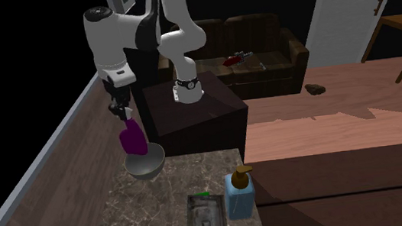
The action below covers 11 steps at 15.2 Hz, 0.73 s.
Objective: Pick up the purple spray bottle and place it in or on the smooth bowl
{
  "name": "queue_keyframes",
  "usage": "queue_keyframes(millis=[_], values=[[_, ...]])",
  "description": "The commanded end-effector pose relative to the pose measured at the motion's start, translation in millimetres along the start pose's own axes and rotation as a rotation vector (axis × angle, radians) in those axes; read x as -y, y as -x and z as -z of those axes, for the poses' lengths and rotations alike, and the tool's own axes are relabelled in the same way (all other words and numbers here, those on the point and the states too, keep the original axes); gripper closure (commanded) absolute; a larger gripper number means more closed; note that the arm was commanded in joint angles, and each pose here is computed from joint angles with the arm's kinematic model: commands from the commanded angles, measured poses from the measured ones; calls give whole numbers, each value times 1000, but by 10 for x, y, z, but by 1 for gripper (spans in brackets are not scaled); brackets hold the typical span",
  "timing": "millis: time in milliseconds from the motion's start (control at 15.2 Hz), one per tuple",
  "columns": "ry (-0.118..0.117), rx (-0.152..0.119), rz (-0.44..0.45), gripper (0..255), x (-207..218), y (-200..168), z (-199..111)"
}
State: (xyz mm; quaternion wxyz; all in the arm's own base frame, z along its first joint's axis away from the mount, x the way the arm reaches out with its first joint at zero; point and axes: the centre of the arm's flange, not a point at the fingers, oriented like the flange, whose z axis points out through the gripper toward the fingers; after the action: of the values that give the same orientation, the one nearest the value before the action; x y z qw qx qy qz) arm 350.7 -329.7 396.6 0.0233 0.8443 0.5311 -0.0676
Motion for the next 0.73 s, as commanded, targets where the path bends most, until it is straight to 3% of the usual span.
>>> queue_keyframes(millis=[0,198,660], values=[[1,0,0,255,-3,-1,-114],[1,0,0,255,-9,-27,-298],[1,0,0,255,-9,-27,-298]])
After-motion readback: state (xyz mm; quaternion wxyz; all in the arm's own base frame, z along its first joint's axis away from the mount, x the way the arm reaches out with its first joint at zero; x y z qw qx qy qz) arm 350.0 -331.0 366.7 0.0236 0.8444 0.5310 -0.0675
